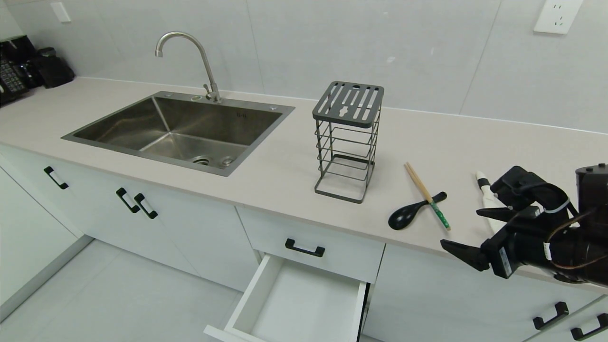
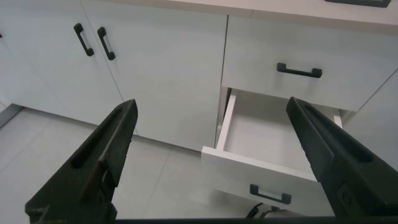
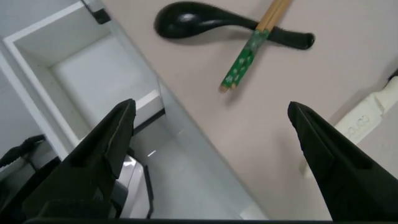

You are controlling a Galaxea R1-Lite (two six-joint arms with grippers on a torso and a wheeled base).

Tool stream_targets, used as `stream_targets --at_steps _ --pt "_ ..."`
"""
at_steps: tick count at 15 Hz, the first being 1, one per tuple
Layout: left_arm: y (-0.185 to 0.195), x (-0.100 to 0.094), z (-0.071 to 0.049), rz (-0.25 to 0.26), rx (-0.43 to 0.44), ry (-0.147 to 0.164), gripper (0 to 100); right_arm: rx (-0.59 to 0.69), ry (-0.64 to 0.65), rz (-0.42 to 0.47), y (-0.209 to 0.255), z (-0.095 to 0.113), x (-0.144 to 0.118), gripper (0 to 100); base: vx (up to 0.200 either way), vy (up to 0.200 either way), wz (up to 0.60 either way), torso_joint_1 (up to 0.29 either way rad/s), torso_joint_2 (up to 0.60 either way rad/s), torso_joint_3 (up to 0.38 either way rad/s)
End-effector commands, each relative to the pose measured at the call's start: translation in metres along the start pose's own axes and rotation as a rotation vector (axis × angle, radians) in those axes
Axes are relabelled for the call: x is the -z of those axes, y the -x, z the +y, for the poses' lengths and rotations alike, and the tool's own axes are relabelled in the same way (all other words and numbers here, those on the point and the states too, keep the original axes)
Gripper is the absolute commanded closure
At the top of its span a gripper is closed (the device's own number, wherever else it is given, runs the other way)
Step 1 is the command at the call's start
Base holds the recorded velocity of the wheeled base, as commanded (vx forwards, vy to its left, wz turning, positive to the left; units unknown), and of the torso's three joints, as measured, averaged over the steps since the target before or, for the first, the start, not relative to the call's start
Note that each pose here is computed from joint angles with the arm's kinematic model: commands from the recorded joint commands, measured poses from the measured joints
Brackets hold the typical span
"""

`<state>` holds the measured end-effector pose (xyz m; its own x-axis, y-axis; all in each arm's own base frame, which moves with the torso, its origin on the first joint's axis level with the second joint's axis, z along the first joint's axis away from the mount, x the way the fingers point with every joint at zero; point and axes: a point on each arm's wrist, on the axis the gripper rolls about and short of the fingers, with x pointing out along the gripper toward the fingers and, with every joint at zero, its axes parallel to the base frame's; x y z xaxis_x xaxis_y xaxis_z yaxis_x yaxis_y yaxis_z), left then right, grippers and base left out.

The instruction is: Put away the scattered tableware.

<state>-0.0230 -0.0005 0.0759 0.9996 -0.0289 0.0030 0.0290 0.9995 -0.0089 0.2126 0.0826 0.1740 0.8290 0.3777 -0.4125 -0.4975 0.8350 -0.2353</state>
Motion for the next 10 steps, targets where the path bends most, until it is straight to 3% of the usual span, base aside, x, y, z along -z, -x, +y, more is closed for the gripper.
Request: stream_targets --at_steps 1,3,7,10 --pt "0.000 0.000 0.000 0.001 0.000 0.000 0 0.007 -0.014 0.034 -0.015 -0.005 0.003 0 0.000 0.000 0.00 0.000 0.00 0.000" --pt "0.000 0.000 0.000 0.001 0.000 0.000 0 0.017 -0.045 0.055 -0.023 -0.006 0.006 0 0.000 0.000 0.00 0.000 0.00 0.000" --pt "0.000 0.000 0.000 0.001 0.000 0.000 0 0.045 -0.311 0.037 -0.048 -0.009 -0.003 0 0.000 0.000 0.00 0.000 0.00 0.000" --pt "0.000 0.000 0.000 0.001 0.000 0.000 0 0.055 -0.250 0.061 -0.048 -0.008 0.003 0 0.000 0.000 0.00 0.000 0.00 0.000"
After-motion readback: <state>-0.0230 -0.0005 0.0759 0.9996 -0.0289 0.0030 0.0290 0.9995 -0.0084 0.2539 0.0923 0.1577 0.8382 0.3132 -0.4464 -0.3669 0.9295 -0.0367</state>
